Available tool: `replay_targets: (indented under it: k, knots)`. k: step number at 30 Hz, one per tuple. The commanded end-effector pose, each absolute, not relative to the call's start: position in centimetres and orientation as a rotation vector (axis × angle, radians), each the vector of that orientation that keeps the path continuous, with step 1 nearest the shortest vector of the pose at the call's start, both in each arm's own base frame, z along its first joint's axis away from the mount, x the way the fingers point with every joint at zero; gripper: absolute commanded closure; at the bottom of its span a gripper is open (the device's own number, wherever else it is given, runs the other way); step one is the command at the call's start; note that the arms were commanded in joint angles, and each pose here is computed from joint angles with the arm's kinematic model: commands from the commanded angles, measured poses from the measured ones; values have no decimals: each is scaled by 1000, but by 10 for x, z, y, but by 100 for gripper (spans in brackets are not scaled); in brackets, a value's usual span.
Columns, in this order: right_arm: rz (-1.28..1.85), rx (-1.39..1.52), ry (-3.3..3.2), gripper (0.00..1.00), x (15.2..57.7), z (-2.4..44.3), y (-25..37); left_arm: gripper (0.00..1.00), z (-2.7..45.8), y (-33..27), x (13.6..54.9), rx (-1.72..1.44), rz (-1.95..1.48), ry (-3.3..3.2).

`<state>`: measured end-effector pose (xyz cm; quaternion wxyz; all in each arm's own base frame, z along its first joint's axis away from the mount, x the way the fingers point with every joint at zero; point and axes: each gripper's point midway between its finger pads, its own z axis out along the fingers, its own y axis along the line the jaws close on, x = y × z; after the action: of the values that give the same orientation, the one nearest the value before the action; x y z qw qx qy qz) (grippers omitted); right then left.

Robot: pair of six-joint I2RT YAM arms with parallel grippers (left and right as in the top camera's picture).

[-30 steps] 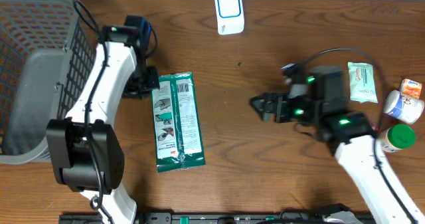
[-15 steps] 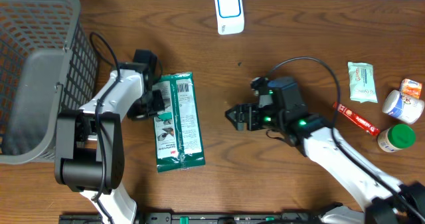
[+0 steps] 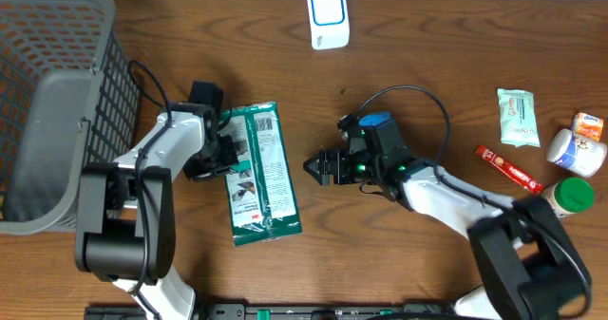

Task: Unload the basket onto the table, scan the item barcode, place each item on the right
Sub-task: 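Move both grippers to opposite sides of the green-and-white packet, then grasp the green packet's left and right edges with both grippers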

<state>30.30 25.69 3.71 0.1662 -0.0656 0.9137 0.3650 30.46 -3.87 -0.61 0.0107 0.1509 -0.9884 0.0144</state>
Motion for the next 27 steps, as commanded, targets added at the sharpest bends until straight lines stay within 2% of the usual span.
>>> replay_targets:
  k: [1,6,11,14,21,25,27]
  knots:
    - [1150,-185,2656,11,290,23,268,87,-27,-68,282,436,208,-2981]
    - [1278,-247,2645,10,282,17,282,87,-27,-81,283,368,216,-3007]
    - [1297,-188,2695,12,275,7,290,86,-27,-98,284,283,223,-3033]
    - [1319,-229,2671,13,272,10,298,83,-28,-107,284,240,228,-3047]
    - [1589,-531,2474,25,250,47,330,83,-28,-118,286,191,241,-3071]
    - [1566,-529,2431,26,260,50,330,83,-28,-120,286,190,243,-3072]
    - [1531,-512,2436,33,264,48,329,83,-28,-120,286,195,243,-3073]
